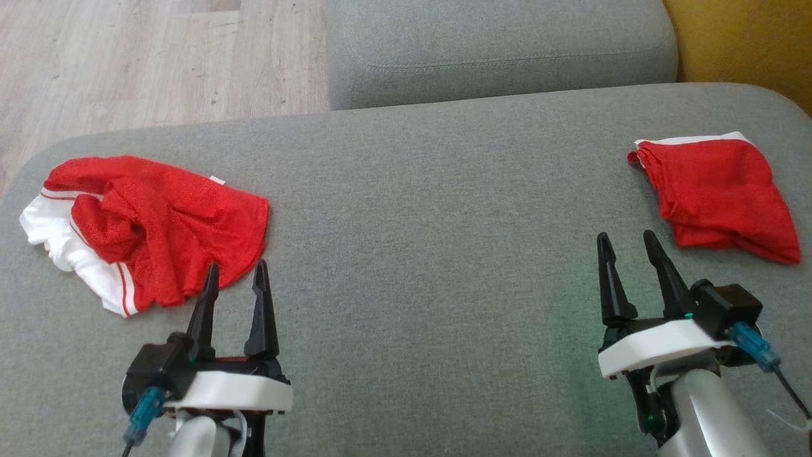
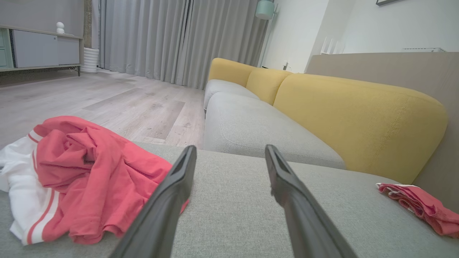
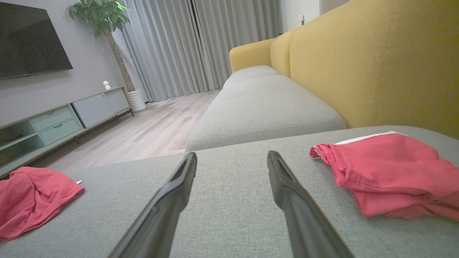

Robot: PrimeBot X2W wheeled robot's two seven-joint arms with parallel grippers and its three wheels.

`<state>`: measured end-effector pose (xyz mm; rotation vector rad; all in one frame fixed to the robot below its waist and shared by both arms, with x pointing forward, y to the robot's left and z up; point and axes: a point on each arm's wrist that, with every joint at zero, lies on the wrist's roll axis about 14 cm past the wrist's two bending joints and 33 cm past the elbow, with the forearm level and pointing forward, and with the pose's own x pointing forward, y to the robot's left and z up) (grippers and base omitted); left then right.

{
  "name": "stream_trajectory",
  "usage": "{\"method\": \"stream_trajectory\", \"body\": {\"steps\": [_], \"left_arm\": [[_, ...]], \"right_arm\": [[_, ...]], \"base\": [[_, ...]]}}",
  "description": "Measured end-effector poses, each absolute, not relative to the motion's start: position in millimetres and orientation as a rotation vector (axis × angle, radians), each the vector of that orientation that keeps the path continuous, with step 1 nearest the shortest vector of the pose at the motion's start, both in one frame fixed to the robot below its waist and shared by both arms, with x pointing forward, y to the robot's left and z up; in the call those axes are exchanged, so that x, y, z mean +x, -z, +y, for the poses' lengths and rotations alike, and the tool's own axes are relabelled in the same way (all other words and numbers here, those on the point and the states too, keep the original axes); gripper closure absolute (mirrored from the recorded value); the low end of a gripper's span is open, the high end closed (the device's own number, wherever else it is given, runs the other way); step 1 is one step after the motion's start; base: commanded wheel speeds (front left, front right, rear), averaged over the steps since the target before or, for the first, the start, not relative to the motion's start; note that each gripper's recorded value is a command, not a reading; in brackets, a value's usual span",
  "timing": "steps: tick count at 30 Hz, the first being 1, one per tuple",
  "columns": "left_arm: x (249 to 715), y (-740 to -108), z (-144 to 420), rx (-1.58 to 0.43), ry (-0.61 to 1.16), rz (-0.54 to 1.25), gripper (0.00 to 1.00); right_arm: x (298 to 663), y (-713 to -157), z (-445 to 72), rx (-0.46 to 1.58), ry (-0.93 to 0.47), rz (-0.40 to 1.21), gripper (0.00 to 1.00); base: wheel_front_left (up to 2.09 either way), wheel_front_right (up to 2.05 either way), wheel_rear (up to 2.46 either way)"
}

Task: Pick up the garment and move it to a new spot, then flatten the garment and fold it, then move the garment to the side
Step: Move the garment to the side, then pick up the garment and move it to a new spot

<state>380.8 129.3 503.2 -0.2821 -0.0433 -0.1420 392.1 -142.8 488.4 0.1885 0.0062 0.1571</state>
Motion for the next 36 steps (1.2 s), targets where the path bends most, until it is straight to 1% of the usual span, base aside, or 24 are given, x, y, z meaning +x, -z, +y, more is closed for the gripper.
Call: {"method": "stream_trajectory", "body": {"steps": [16, 26, 36], "left_arm": [[377.3, -506.9, 135.2, -0.288, 0.125, -0.056, 0.00], [362.9, -510.9, 165.2, -0.283, 0.032, -0.081, 0.00], [328.0, -503.8, 210.8, -0.276, -0.116, -0.087, 0.00]], "right_arm": [[391.4, -492.1, -133.4, 0.205, -0.183, -0.004, 0.00], [388.3, -490.5, -84.3, 0.215, -0.325, 0.017, 0.00], [372.2, -483.3, -18.4, 0.220, -0.523, 0.065, 0.00]], "base": [[0.00, 0.00, 0.00], [0.00, 0.00, 0.00], [0.00, 0.00, 0.00]]}}
